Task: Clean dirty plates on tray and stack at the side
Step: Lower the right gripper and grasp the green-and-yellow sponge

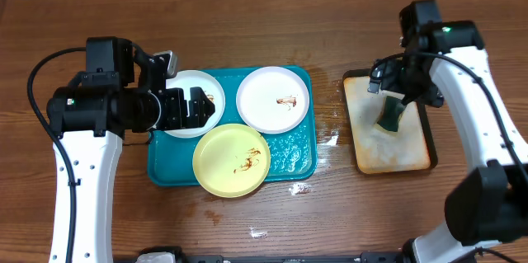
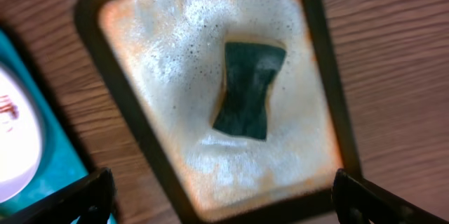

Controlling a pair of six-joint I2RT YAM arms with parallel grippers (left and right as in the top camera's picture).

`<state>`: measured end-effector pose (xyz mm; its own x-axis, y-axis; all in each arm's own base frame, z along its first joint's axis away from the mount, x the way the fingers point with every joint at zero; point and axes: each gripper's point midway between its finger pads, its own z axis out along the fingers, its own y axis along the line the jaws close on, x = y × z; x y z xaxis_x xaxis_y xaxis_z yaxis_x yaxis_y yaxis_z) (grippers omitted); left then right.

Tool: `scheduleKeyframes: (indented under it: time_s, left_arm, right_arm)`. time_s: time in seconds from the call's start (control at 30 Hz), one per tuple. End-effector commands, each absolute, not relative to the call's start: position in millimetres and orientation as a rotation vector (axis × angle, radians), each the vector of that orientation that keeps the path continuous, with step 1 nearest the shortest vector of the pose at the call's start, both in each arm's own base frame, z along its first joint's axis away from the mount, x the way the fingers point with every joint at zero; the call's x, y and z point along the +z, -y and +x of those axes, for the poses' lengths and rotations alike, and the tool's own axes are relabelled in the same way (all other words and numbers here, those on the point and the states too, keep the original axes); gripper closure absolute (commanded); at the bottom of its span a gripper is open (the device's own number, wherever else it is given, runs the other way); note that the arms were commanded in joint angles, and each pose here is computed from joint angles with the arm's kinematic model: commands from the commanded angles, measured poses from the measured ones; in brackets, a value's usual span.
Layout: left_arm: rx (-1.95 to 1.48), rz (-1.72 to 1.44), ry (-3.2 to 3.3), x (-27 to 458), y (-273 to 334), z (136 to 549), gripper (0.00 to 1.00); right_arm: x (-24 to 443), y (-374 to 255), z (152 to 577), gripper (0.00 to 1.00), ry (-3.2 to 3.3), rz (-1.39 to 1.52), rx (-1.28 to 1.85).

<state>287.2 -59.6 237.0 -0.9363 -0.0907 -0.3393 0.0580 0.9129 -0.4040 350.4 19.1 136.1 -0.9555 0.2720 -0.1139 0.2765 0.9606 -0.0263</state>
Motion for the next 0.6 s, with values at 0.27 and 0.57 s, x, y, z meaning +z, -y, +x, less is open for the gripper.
scheduleKeyframes:
  time_s: [0.27, 0.57]
  left_arm:
    - [-0.469, -0.012, -2.718, 238, 48, 292, 0.0]
    - [-0.468, -0.012, -2.717, 238, 48, 292, 0.0]
  right_arm:
    - [58, -16, 336, 0.0, -3.088, 0.599, -0.033]
    - [28, -11, 332, 0.05, -3.136, 0.672, 0.013]
